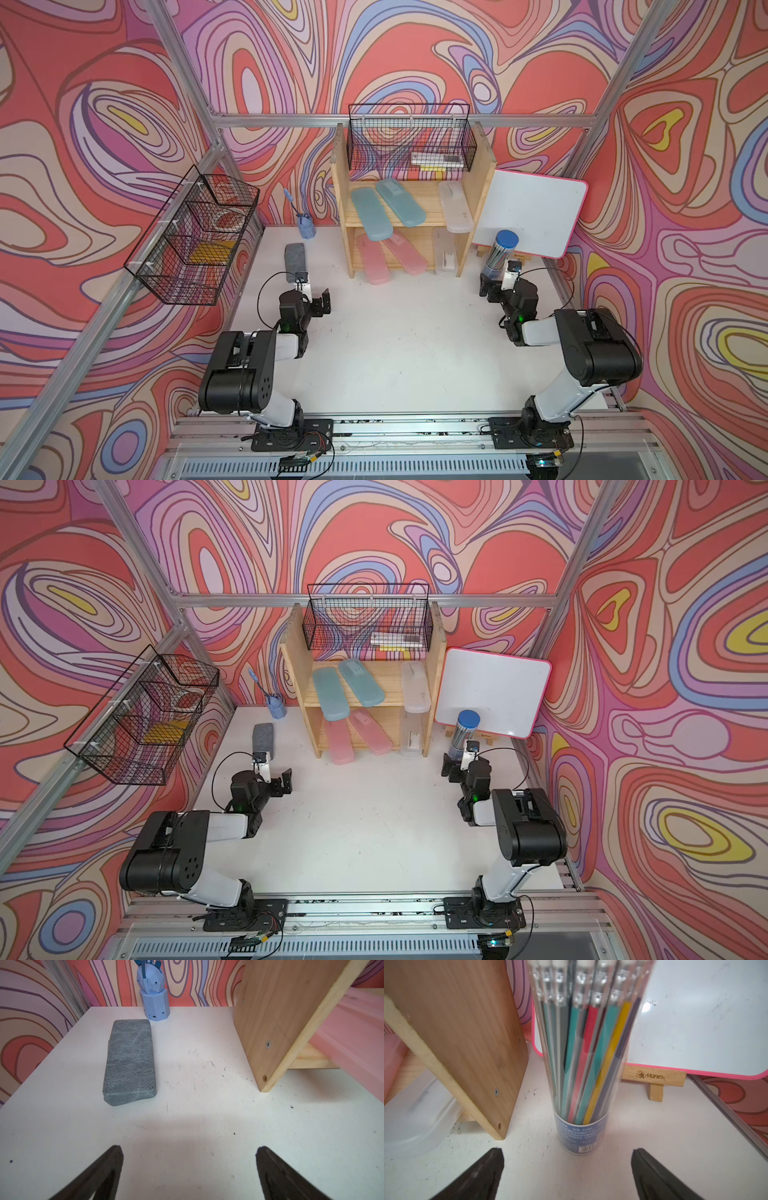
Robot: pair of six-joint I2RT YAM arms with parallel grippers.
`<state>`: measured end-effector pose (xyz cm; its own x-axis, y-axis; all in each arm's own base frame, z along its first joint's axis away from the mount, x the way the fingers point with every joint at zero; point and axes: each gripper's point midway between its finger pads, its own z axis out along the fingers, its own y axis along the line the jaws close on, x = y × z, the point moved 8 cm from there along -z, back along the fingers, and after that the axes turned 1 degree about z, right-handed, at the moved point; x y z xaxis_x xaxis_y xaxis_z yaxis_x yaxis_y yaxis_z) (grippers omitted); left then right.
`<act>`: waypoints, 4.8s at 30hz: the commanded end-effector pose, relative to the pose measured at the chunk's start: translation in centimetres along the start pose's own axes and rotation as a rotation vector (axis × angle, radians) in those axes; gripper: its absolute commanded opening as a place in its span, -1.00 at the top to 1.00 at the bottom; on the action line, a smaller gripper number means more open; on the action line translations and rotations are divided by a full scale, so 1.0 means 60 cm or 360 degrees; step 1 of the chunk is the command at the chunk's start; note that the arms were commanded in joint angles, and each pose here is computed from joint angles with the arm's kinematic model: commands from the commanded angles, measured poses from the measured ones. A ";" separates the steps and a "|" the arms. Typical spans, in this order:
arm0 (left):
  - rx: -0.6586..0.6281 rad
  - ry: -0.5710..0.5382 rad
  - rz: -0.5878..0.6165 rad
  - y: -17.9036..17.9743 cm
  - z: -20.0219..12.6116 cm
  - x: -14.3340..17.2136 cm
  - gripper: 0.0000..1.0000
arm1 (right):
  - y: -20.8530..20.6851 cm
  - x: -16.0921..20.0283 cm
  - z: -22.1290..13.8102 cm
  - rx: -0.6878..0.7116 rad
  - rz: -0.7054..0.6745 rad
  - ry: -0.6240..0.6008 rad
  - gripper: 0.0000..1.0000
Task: Remove the pencil cases from the shelf
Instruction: Pick up the pencil case from the shelf.
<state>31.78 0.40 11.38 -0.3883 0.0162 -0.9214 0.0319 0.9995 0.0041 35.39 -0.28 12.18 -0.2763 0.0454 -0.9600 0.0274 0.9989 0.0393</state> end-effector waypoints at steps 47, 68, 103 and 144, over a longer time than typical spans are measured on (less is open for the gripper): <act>-0.0083 0.0047 -0.0695 0.004 -0.162 -0.146 -0.97 | 0.014 -0.156 -0.053 -0.0007 0.0570 0.0405 -0.96; 0.0949 0.0208 -0.1505 -0.155 -0.147 -0.339 -0.97 | 0.101 -0.243 -0.187 -0.0712 0.1169 0.0872 -0.97; 0.1203 0.0204 -0.1669 -0.257 -0.028 -0.381 0.25 | 0.106 -0.236 -0.250 -0.0696 0.1112 0.0777 -0.60; 0.1697 0.0450 -0.1495 -0.213 -0.318 -0.208 1.00 | 0.301 -0.275 -0.279 -0.1437 0.1165 0.0899 -0.66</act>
<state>19.97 -11.95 30.56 -0.7837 -0.5328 -0.3194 0.2539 0.1945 -0.9475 24.04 15.89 32.96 -0.8499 0.3511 -0.3929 -0.2234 0.4353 0.8721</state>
